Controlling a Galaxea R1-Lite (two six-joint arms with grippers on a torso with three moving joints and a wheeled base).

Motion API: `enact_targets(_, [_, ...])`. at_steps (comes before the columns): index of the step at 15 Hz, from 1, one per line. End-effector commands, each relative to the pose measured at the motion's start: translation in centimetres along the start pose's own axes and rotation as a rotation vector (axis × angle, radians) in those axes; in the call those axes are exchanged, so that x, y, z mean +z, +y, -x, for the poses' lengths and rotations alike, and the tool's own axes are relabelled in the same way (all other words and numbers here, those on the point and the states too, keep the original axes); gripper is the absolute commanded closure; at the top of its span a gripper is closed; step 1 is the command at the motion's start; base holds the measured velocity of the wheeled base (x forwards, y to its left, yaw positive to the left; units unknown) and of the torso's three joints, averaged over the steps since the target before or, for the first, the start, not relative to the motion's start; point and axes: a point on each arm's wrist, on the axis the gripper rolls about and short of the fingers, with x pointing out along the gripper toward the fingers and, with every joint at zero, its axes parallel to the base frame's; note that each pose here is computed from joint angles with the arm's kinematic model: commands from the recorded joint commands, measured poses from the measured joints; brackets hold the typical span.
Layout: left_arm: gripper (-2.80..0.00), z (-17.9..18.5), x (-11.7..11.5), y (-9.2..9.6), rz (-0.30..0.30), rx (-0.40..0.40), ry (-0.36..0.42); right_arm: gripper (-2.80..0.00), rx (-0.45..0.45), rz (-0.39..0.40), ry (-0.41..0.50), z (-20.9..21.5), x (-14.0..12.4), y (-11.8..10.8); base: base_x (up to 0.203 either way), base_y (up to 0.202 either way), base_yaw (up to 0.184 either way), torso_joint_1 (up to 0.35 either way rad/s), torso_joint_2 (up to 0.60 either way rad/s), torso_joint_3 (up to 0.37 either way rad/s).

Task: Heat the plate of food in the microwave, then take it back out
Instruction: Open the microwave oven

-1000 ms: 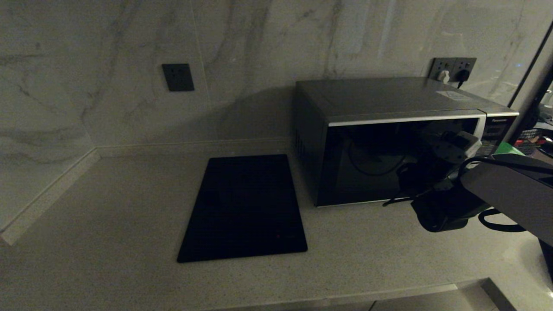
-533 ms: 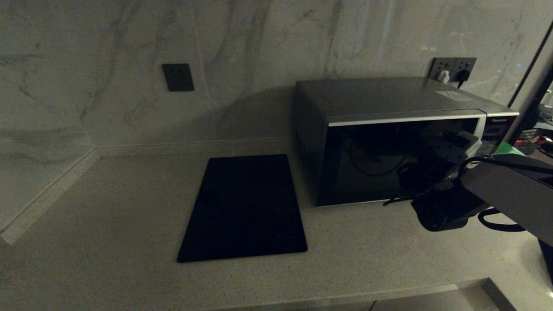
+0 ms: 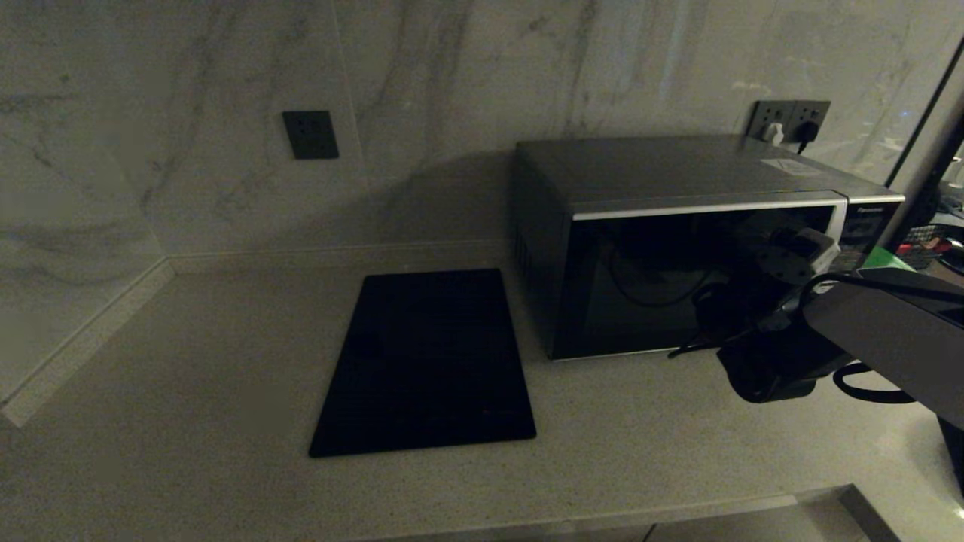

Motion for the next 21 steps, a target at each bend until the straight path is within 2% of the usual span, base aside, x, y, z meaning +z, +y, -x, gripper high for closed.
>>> enact_targets(1, [0.00,-0.01,0.01,0.00,0.001,0.001,0.001,-2.80,-0.010,-0.009,0.000,-0.13,0.17,-0.03,0.000,0.000,0.000,0.000,0.00,0.000])
enact_targets(21, [0.00,-0.01,0.01,0.00,0.001,0.001,0.001,-2.80,-0.018,-0.015,-0.002,-0.46,0.42,-0.15,0.000,0.000,0.000,0.000,0.00,0.000])
